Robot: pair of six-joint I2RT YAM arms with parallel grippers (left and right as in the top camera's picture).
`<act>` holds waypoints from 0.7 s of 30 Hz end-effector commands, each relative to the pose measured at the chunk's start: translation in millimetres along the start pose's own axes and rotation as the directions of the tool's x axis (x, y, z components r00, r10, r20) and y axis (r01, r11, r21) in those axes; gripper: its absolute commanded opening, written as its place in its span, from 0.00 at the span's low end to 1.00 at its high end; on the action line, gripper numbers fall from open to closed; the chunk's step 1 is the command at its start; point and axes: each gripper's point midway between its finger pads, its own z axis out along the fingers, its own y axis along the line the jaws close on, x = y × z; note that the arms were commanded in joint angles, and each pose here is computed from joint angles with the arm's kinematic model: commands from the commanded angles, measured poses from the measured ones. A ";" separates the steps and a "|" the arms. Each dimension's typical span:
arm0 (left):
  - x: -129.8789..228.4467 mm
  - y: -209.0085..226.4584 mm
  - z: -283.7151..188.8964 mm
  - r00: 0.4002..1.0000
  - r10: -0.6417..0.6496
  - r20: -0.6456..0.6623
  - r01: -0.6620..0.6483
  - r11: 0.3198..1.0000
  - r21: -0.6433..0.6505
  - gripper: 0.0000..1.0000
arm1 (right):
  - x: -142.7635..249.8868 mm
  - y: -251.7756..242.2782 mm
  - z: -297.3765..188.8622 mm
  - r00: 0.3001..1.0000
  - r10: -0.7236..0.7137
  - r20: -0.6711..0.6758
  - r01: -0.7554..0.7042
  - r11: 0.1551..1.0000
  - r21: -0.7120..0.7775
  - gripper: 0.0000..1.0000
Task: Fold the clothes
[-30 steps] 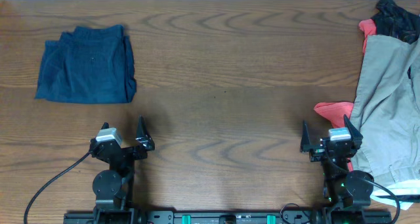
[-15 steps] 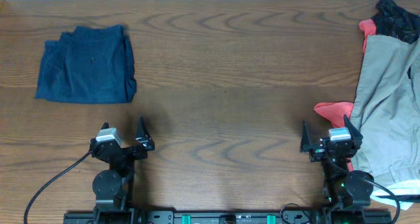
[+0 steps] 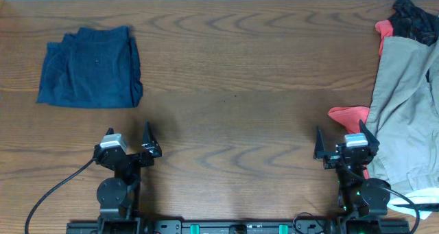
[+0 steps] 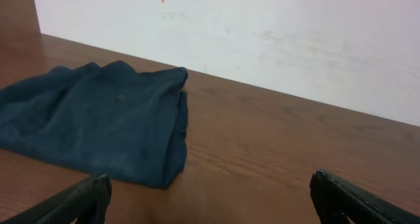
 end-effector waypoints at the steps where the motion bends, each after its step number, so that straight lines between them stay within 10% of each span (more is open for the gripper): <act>1: 10.5 6.6 0.6 0.999 -0.026 -0.028 0.026 0.999 -0.029 0.98 | -0.1 0.6 -0.3 0.996 0.093 0.002 -0.093 0.996 -0.004 0.99; 11: -16.0 -0.2 -0.1 0.999 -0.024 -0.045 0.023 0.999 -0.033 0.98 | -13.2 -4.3 -3.2 0.990 0.136 -0.033 -0.136 0.991 0.012 0.99; 21: -35.9 -16.7 15.9 0.944 -0.012 -0.330 -0.006 0.999 -0.054 0.98 | -27.3 -17.6 2.8 0.936 0.153 -0.316 -0.138 0.988 0.067 0.99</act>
